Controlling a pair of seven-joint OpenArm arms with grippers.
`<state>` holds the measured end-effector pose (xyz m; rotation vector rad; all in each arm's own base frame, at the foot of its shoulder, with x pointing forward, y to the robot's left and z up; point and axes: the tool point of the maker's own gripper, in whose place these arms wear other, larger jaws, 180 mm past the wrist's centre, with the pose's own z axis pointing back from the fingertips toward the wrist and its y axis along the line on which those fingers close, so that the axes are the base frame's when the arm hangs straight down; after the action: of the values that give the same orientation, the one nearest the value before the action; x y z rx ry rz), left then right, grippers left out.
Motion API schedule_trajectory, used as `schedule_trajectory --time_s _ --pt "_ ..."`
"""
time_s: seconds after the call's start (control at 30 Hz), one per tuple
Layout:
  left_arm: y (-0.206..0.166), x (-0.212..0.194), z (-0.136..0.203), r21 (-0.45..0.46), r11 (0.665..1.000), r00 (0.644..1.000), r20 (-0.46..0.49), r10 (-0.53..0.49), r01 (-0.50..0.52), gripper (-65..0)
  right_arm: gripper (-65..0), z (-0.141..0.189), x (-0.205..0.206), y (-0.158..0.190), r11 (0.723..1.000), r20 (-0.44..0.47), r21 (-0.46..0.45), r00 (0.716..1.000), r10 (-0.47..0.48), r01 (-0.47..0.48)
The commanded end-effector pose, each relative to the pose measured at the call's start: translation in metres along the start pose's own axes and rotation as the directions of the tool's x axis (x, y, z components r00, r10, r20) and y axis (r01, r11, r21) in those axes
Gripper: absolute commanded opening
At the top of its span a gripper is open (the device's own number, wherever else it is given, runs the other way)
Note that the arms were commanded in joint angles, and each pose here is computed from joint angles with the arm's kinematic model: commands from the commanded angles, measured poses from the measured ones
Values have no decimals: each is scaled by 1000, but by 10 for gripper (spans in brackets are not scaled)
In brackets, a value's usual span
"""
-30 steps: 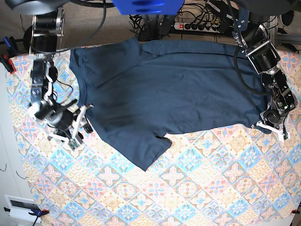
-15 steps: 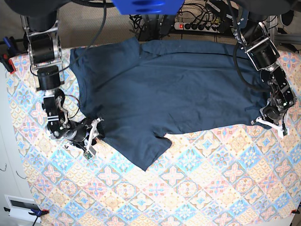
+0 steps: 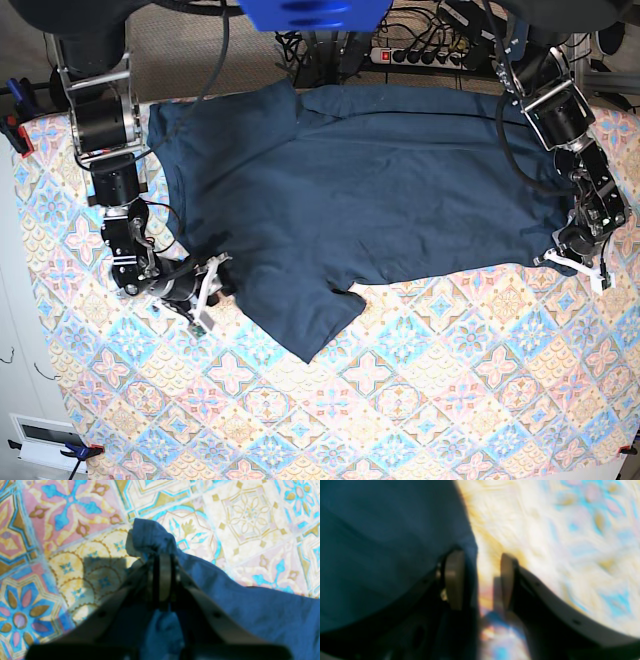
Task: Layout the t-shirt on the table in an organized manner, then fold the t-shirt properly
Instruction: 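Lift the hem with both grippers and carry it toward the collar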
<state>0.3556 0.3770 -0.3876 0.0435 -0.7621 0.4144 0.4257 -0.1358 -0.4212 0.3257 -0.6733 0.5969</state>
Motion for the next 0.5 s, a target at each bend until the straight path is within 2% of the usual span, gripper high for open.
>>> schedule_trajectory --time_s 0.0,0.2,0.37,0.47 --pt "3 26 6 4 1000 998 65 -7 7 -650 -421 8 25 -7 1000 60 -6 998 21 -20" --pt "3 25 6 4 1000 998 63 -7 7 -650 -421 -4 36 14 999 83 37 996 22 -25" --pt "3 25 6 4 1000 998 63 -7 7 -650 -422 -4 37 14 999 84 35 996 24 -27" --pt "3 24 6 5 1000 998 62 -8 7 -650 -422 5 59 16 997 137 24 988 69 -73"
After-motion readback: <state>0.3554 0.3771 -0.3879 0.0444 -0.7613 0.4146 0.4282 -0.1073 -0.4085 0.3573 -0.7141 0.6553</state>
